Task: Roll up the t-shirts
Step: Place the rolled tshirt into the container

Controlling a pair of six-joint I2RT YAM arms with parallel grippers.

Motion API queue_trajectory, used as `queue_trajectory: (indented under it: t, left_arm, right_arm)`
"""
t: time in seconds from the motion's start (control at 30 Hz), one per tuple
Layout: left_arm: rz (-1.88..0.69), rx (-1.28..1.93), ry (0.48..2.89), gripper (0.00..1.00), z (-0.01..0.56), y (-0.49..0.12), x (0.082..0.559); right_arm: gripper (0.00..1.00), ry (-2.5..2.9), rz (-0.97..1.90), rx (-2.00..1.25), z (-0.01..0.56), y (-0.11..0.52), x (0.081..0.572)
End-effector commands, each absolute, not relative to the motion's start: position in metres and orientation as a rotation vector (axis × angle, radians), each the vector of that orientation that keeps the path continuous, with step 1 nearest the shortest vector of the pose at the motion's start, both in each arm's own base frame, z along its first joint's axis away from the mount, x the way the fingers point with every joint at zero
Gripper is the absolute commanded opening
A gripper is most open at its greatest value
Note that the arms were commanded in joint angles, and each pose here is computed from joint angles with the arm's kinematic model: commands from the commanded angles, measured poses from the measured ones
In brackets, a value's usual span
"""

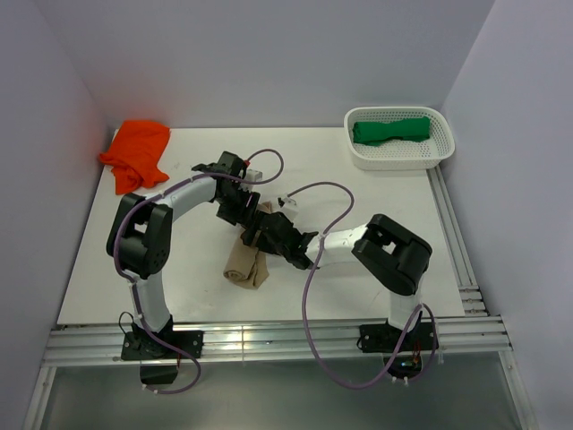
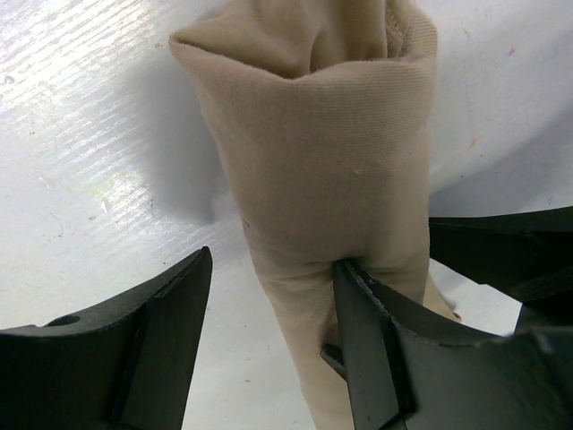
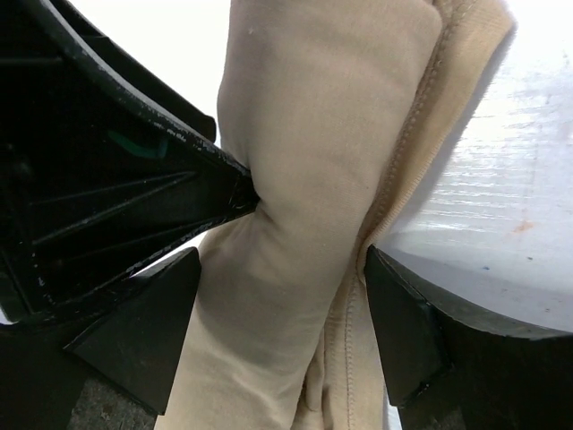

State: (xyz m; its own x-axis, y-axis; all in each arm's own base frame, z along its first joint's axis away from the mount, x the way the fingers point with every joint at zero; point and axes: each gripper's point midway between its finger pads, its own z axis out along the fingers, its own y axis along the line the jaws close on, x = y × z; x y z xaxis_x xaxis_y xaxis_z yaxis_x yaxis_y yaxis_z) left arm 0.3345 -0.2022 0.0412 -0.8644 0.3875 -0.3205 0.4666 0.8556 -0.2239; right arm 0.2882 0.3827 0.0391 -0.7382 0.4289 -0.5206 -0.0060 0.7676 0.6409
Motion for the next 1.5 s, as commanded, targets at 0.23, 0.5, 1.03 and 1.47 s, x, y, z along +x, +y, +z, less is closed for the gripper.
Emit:
queue_trajectory:
  t: [0.23,0.5,1.03,1.47]
  left_arm:
    - [-0.412,0.733,2.797,0.62,0.019,-0.217,0.319]
    - [-0.425,0.738,2.785,0.63,0.022,-0.219,0.320]
    - [-0.688,0.674,2.544,0.71,0.140,-0.234,0.380]
    - [-0.573,0.425,2.353,0.73,0.163,-0.084,0.384]
  right_arm:
    - [0.79,2.349,0.843,0.347,0.023,0.397,0.284]
    - [0.44,2.382,0.792,0.399,0.012,0.388,0.280]
    - [0.01,2.398,0.737,0.436,0.013,0.372,0.275]
    - [0.00,2.261,0.922,0.534,0.091,0.362,0.294]
